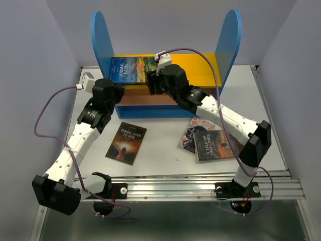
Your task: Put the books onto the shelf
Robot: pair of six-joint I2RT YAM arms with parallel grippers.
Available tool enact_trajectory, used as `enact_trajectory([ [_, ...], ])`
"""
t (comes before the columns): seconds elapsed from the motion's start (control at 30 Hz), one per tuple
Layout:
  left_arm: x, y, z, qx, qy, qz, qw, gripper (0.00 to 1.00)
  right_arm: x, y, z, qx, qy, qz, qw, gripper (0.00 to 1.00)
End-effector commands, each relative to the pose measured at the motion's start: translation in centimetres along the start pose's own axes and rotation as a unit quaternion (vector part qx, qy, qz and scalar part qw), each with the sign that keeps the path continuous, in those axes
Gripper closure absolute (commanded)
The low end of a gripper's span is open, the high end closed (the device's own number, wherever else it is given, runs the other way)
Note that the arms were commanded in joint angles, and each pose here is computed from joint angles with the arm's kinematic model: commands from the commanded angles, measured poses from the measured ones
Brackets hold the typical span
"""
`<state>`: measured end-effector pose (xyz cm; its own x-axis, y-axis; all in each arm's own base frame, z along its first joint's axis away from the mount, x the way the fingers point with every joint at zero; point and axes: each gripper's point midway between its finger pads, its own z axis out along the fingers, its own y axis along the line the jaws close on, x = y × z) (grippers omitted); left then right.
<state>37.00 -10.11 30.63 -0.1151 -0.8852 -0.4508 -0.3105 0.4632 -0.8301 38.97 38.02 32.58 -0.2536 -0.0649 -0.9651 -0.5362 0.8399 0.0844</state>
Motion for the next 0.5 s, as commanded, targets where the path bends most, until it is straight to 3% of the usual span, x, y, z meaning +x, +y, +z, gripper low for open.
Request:
enact_trajectory([
  [0.0, -1.67, -3.04, -0.54, 0.041, -0.02, -0.004, 0.999, 1.0, -3.98, 1.26, 0.26, -0.019, -0.058, 0.008, 0.998, 0.38],
  [0.47, -2.23, -3.22, -0.54, 0.045, -0.026, -0.005, 0.999, 1.0, -4.02, 1.57, 0.39, -0.026, -0.058, 0.01, 0.998, 0.43],
])
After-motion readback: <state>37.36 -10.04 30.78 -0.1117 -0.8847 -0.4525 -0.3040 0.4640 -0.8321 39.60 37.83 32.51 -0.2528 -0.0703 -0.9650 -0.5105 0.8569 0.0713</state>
